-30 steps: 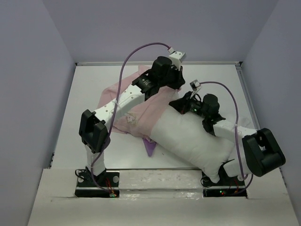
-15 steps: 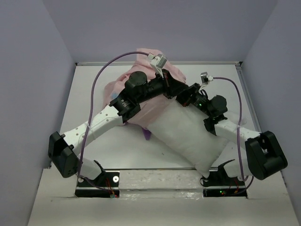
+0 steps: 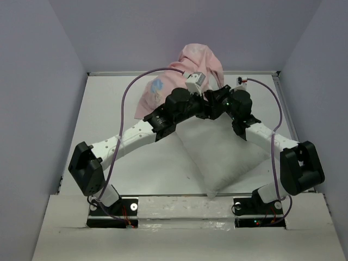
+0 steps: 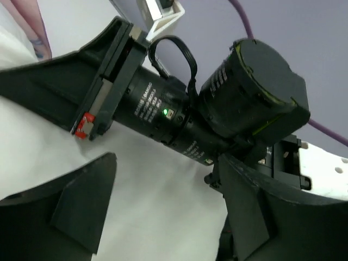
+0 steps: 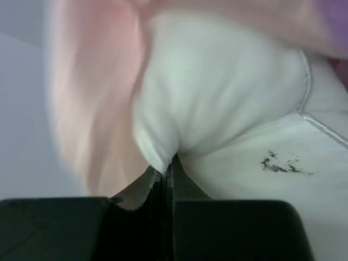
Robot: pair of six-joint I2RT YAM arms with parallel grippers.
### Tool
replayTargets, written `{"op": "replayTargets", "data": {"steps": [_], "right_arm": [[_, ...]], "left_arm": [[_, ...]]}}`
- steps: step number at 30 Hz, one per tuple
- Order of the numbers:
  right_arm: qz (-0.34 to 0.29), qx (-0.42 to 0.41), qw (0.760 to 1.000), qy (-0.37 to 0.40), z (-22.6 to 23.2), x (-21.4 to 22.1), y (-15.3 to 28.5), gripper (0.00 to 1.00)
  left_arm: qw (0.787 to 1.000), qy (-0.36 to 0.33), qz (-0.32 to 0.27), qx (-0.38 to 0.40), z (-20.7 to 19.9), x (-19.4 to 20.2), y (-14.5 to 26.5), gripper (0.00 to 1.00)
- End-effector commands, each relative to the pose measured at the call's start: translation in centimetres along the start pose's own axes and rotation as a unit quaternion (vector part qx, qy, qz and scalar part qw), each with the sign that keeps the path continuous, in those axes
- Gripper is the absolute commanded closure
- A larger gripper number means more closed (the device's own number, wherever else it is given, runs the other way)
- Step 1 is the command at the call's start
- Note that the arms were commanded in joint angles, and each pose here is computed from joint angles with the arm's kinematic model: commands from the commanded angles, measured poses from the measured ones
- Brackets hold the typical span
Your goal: Put the pillow into the pillowcase
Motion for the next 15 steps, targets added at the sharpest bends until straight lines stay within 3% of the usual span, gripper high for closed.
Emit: {"op": "replayTargets", "data": {"steps": [1, 3, 4, 5, 9, 12, 15], "right_arm": [[-0.048, 0.053, 0.997, 0.025, 0.5, -5.2, -0.9, 1.0], [-0.028, 0.078, 0.996, 0.03, -1.2, -6.0, -1.0, 0.88], [-0.003, 0.093, 0.995, 0.048, -1.9, -6.0, -0.8, 0.69], [0.005, 0.097, 0.993, 0.061, -1.7, -6.2, -0.8, 0.62], [0.014, 0.117, 0.981, 0.157, -1.2, -7.8, 1.2, 0.31], [0.039, 0.09, 0.975, 0.202, 0.2, -7.7, 3.4, 0.27], [0.089, 0.072, 0.957, 0.267, 2.6, -5.6, 4.7, 0.27]], "left_arm": [[0.997, -0.063, -0.033, -0.026, -2.4, -2.6, 1.3, 0.08], [0.994, -0.068, -0.061, -0.057, -1.7, -2.8, 2.4, 0.05], [0.99, -0.065, -0.077, -0.096, -0.3, -2.0, 3.8, 0.05], [0.988, -0.06, -0.083, -0.113, 0.8, -1.5, 4.6, 0.05], [0.976, 0.003, -0.101, -0.195, 8.7, 2.8, 9.2, 0.13], [0.964, 0.035, -0.087, -0.251, 13.8, 5.5, 11.0, 0.21], [0.953, 0.045, -0.077, -0.29, 17.4, 7.0, 11.2, 0.21]]}}
Point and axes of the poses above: each gripper's point midway between its finger pads, its own y axis back along the fingers, its own z axis along the line the jaws close on, x = y × z, the point moved 10 cm from there along y, back along the fingers, and after that the axes turned 4 degrees about y, right-handed, at the moved point
